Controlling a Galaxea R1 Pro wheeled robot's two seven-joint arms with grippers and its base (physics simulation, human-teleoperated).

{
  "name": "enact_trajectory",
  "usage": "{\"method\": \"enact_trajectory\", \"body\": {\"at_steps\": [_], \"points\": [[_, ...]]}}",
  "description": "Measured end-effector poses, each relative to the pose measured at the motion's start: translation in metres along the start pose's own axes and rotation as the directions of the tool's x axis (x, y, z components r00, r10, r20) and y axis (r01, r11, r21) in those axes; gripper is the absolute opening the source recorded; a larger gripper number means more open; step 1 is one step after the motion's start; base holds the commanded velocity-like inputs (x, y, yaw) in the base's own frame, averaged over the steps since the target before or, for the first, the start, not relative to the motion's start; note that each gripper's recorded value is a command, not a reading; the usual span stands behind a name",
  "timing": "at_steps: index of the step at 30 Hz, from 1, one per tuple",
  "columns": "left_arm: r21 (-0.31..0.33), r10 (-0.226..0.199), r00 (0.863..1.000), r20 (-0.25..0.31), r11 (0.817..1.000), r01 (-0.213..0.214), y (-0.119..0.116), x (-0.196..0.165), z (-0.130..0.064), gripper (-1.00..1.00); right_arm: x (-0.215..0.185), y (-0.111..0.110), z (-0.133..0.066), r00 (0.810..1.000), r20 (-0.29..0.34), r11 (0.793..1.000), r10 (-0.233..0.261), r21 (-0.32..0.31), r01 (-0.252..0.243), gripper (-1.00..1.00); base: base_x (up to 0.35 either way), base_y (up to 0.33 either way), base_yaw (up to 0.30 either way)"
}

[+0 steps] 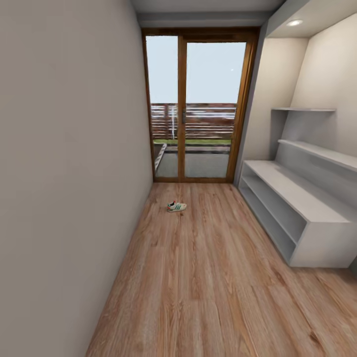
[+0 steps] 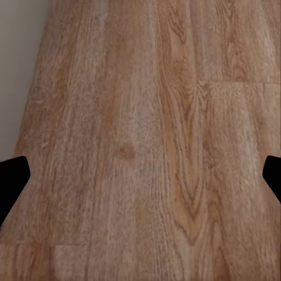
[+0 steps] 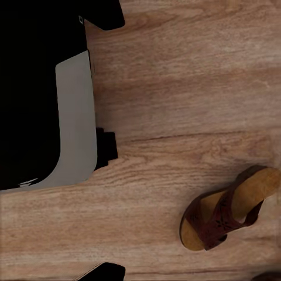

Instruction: Pick up the two gym shoes and the two sandals from the corridor floor and place them onto the hallstand (shoe rack) in the corridor, making sure they are on the rack and not on the floor. Arrange them so the two gym shoes are next to each other and the two sandals are next to each other.

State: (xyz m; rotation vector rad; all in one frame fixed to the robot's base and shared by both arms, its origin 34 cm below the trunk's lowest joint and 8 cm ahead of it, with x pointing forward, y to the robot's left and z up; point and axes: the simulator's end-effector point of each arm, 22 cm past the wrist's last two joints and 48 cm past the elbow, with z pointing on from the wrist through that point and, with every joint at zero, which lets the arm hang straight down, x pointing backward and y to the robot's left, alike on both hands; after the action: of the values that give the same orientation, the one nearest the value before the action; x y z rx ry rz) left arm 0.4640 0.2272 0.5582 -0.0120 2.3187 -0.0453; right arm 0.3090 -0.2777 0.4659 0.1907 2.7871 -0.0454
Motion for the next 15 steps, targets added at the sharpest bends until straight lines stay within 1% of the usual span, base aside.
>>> {"method": "enact_trajectory", "body": {"at_steps": [15], "points": [[0.000,0.000,1.000,0.000,1.000,0.000,-0.0001,0.0002,-0.0001,1.00,0.0000,0.0000,0.0000,1.000,0.000,1.000,0.000,0.000,0.000,1.00,0.349,0.000,0.000]]}}
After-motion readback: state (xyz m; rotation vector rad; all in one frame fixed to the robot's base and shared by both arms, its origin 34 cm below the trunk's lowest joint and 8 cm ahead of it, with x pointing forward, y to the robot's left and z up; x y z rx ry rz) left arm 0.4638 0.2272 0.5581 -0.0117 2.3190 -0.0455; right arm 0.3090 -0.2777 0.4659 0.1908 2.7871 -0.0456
